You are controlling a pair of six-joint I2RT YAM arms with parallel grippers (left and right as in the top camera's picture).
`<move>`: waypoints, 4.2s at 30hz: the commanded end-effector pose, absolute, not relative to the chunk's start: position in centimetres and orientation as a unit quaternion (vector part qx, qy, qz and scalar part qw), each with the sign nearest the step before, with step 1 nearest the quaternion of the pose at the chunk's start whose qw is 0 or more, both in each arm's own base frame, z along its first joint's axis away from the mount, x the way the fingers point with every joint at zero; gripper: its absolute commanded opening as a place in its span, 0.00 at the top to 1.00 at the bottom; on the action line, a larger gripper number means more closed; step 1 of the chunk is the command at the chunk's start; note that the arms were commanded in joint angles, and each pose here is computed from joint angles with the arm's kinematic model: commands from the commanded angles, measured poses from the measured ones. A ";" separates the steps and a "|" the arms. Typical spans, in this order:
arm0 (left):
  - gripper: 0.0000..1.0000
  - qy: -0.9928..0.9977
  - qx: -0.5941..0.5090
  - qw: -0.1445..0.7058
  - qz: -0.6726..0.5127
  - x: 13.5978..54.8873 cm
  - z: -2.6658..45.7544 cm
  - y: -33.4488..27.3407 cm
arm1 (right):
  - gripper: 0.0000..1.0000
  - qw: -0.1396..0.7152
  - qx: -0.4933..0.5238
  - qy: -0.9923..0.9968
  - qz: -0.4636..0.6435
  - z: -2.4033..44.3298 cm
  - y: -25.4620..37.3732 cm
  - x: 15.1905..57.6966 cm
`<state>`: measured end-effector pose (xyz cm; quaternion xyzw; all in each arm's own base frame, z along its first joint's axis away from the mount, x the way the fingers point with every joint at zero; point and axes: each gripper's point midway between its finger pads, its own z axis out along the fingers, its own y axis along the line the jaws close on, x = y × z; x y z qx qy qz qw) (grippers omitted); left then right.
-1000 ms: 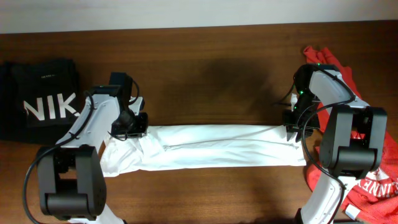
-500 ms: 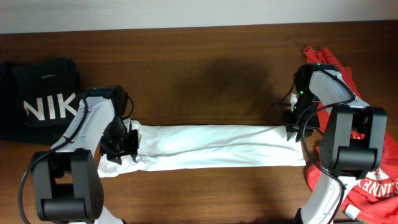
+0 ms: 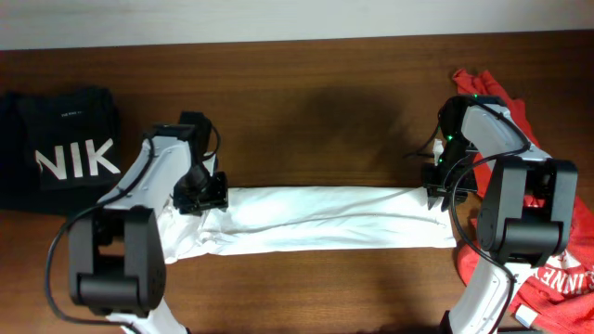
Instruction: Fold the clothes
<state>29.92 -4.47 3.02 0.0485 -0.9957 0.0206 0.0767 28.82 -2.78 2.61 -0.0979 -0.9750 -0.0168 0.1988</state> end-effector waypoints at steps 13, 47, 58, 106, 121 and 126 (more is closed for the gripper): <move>0.99 -0.972 0.207 0.048 -0.104 29.5 5.9 3.3 | 0.71 0.192 -0.101 -0.976 -0.020 2.9 -2.9 28.9; 1.00 -0.937 0.210 0.261 -0.101 18.6 6.5 1.6 | 0.70 0.192 -0.100 -0.976 -0.018 2.9 -2.9 28.9; 0.69 -0.950 0.202 0.218 -0.095 20.5 5.4 0.3 | 0.70 0.192 -0.100 -0.976 -0.018 2.9 -2.9 28.9; 0.99 -0.918 0.392 0.036 0.055 16.4 2.0 -0.7 | 0.63 0.196 -0.101 -0.975 -0.020 3.0 -2.9 28.7; 0.71 -0.927 0.354 -0.052 0.113 28.6 5.6 -0.7 | 0.63 0.196 -0.101 -0.975 -0.020 3.0 -2.8 28.7; 0.78 -0.939 0.325 -0.086 0.071 29.8 4.9 1.0 | 0.63 0.196 -0.101 -0.975 -0.020 3.0 -2.9 28.7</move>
